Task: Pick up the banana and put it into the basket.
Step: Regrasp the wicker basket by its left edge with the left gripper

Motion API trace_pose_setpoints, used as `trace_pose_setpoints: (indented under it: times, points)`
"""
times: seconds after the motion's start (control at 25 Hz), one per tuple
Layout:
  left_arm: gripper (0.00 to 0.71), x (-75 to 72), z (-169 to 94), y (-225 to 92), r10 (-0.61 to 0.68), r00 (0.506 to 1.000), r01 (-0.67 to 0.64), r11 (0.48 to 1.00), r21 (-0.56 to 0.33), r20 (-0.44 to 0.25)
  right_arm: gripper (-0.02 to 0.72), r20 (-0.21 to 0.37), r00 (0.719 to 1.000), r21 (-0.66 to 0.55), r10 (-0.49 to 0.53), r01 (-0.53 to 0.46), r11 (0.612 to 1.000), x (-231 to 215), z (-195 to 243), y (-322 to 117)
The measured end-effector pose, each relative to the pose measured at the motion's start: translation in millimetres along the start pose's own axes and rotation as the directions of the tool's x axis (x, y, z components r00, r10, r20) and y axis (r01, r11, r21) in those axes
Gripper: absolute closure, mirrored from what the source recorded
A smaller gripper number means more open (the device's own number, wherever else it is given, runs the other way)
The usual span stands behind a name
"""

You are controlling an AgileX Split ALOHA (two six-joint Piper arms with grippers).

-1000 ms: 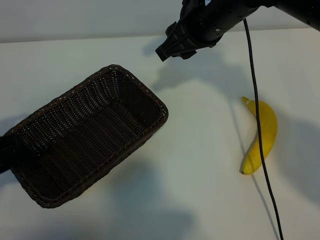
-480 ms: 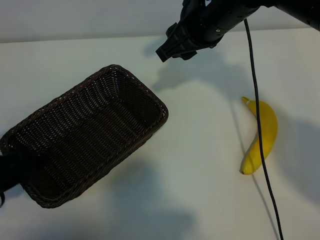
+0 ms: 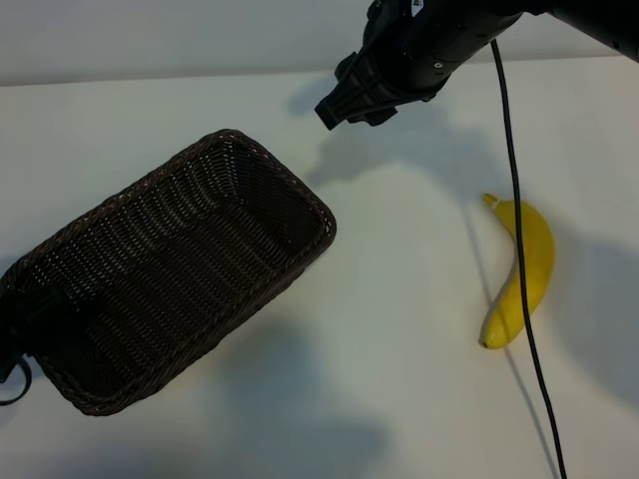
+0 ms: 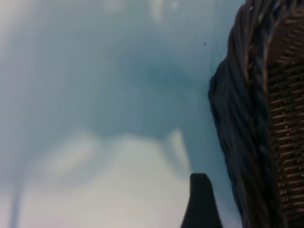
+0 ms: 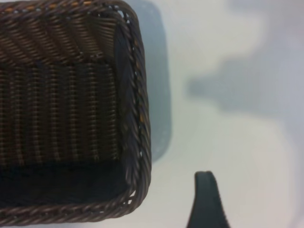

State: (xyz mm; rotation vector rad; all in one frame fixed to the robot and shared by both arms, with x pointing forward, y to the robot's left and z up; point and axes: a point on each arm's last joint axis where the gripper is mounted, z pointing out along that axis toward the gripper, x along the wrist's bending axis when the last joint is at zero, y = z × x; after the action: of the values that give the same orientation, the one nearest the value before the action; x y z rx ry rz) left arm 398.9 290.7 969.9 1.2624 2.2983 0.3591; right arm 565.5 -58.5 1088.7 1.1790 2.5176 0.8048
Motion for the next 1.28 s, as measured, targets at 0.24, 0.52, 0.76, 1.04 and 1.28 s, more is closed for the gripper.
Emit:
trace_pose_setpoints:
  times: [0.24,0.52,0.76,1.04,1.28]
  points:
    - [0.168,-3.3,20,1,-0.009,1.000,0.010,0.999,0.038,-0.014,0.197,-0.001,1.000,0.002,0.001,-0.001,1.000,0,0,0]
    - [0.168,-4.1,47,-1,-0.014,0.999,0.019,0.995,0.098,-0.049,0.197,-0.007,1.000,0.002,0.006,-0.006,1.000,1,0,0]
    - [0.180,-5.3,57,-2,-0.028,0.999,0.033,0.994,0.104,-0.046,0.196,-0.008,1.000,0.003,0.006,-0.006,1.000,1,0,0]
    - [0.305,-5.2,64,-3,-0.034,0.998,0.040,0.993,0.116,-0.052,0.197,-0.012,1.000,0.017,0.010,-0.010,1.000,1,5,-1]
    - [0.377,-6.7,65,-1,-0.040,0.999,0.043,0.994,0.098,-0.036,0.197,-0.014,1.000,0.022,0.011,-0.011,1.000,1,6,-2]
